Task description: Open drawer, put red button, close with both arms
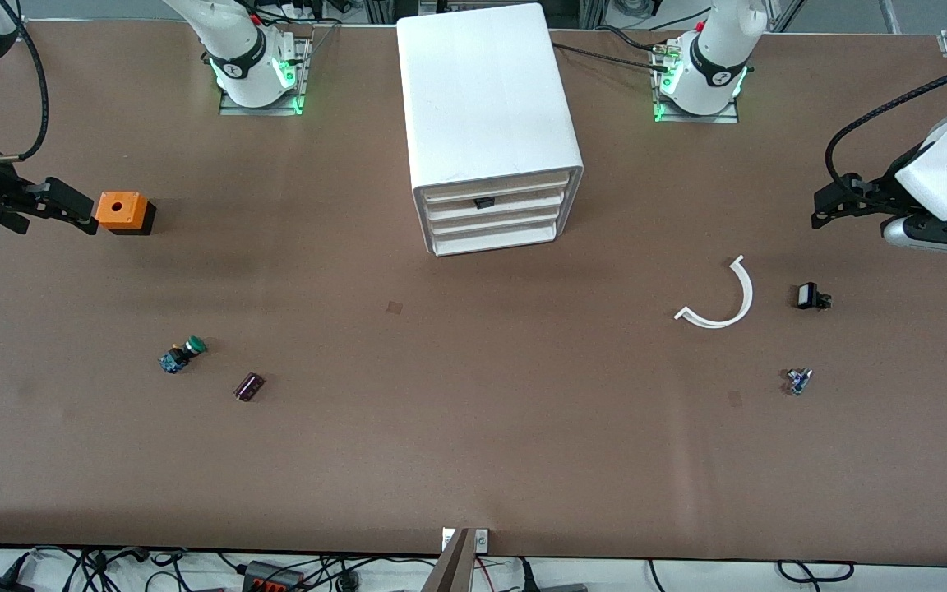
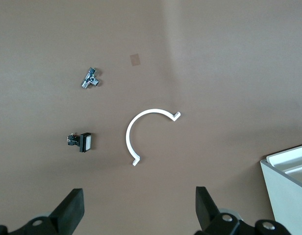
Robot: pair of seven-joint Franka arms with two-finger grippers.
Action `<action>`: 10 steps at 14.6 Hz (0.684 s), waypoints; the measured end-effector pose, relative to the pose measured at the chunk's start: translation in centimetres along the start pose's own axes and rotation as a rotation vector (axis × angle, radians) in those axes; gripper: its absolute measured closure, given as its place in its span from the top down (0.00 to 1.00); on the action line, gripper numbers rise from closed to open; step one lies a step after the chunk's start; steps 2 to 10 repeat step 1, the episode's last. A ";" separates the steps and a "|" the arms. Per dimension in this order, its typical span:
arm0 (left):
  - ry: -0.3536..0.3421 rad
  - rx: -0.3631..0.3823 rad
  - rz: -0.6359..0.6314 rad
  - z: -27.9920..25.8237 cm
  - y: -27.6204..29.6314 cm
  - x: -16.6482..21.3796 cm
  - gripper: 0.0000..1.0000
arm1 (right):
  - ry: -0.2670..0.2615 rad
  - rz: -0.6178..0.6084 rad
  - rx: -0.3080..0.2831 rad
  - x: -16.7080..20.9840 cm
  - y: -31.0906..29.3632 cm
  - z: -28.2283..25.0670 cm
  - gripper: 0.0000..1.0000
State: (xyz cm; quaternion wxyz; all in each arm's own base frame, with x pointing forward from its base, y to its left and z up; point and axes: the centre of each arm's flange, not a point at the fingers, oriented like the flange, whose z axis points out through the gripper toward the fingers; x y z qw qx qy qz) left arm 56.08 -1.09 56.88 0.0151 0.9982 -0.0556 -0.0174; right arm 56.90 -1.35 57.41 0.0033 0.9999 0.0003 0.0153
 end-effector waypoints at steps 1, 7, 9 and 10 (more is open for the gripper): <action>0.000 0.000 0.000 0.0 0.0 0.0 1.00 | -0.001 0.000 0.000 0.0 0.0 0.1 1.00; 0.000 0.000 0.000 0.0 0.0 0.0 1.00 | -0.001 0.000 0.000 0.0 0.0 0.1 1.00; 0.000 0.000 0.000 0.0 0.0 0.0 1.00 | -0.001 0.000 0.000 0.0 0.0 0.1 1.00; 0.000 0.000 0.000 0.0 0.0 0.0 1.00 | -0.001 0.000 0.000 0.0 0.0 0.1 1.00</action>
